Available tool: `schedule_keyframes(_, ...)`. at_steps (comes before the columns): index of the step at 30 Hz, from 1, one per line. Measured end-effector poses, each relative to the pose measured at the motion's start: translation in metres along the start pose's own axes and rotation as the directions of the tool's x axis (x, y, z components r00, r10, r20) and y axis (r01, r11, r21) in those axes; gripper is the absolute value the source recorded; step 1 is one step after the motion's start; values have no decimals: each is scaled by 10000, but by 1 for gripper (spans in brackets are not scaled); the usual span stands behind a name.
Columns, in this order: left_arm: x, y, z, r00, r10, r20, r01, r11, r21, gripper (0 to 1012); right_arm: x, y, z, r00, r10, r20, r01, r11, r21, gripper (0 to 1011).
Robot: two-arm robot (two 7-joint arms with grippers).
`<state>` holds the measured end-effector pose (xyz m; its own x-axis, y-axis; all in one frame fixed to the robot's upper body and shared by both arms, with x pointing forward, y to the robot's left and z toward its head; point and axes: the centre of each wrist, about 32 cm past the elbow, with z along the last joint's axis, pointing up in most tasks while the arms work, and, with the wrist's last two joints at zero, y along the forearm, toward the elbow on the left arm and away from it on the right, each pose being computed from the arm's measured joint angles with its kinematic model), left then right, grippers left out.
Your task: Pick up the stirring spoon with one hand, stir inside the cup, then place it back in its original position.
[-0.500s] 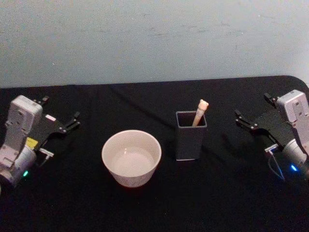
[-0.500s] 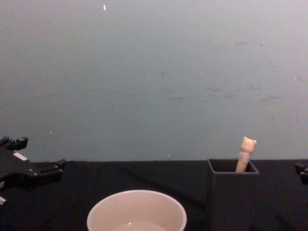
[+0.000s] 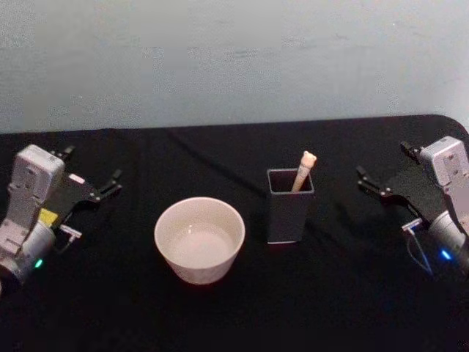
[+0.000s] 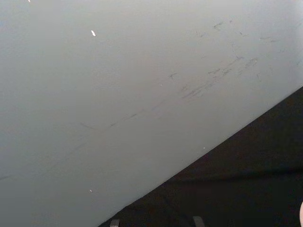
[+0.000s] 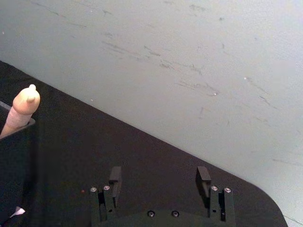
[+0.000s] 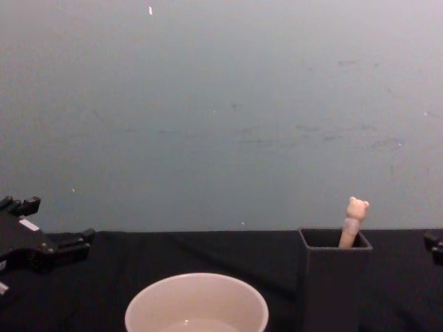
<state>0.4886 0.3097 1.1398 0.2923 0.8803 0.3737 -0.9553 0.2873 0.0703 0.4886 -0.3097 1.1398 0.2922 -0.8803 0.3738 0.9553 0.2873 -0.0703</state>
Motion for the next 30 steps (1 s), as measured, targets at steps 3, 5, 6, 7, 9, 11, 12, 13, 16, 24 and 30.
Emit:
schedule_keyframes(3,0,0,0,10000,1,0,-1,10000,0,1001,0,0,0,10000,1,0,-1,10000,-1,1002)
schedule_keyframes(5,0,0,0,10000,0,0,0,10000,0,1002,0,0,0,10000,0,-1,0,10000,-1,1002)
schedule_keyframes(6,0,0,0,10000,0,0,0,10000,0,1001,0,0,0,10000,1,-1,-1,10000,-1,1002)
schedule_keyframes(7,0,0,0,10000,0,0,0,10000,-1,1001,0,0,0,10000,0,-1,0,10000,-1,1002)
schedule_keyframes(9,0,0,0,10000,0,0,0,10000,-1,1001,0,0,0,10000,0,-1,0,10000,-1,1002)
schedule_keyframes(11,0,0,0,10000,0,0,0,10000,-1,1001,0,0,0,10000,0,-1,0,10000,-1,1002)
schedule_keyframes(12,0,0,0,10000,-1,-1,1,10000,0,1002,0,0,0,10000,0,0,0,10000,-1,1002)
schedule_keyframes(13,0,0,0,10000,0,0,0,10000,0,1001,0,0,0,10000,0,0,0,10000,-1,1002)
schedule_keyframes(16,0,0,0,10000,0,0,0,10000,-1,1001,0,0,0,10000,1,-1,-1,10000,0,1002)
schedule_keyframes(24,0,0,0,10000,0,0,0,10000,-1,1001,0,0,0,10000,0,-1,0,10000,-1,1002)
schedule_keyframes(30,0,0,0,10000,0,0,0,10000,0,1001,0,0,0,10000,1,0,-1,10000,0,1002)
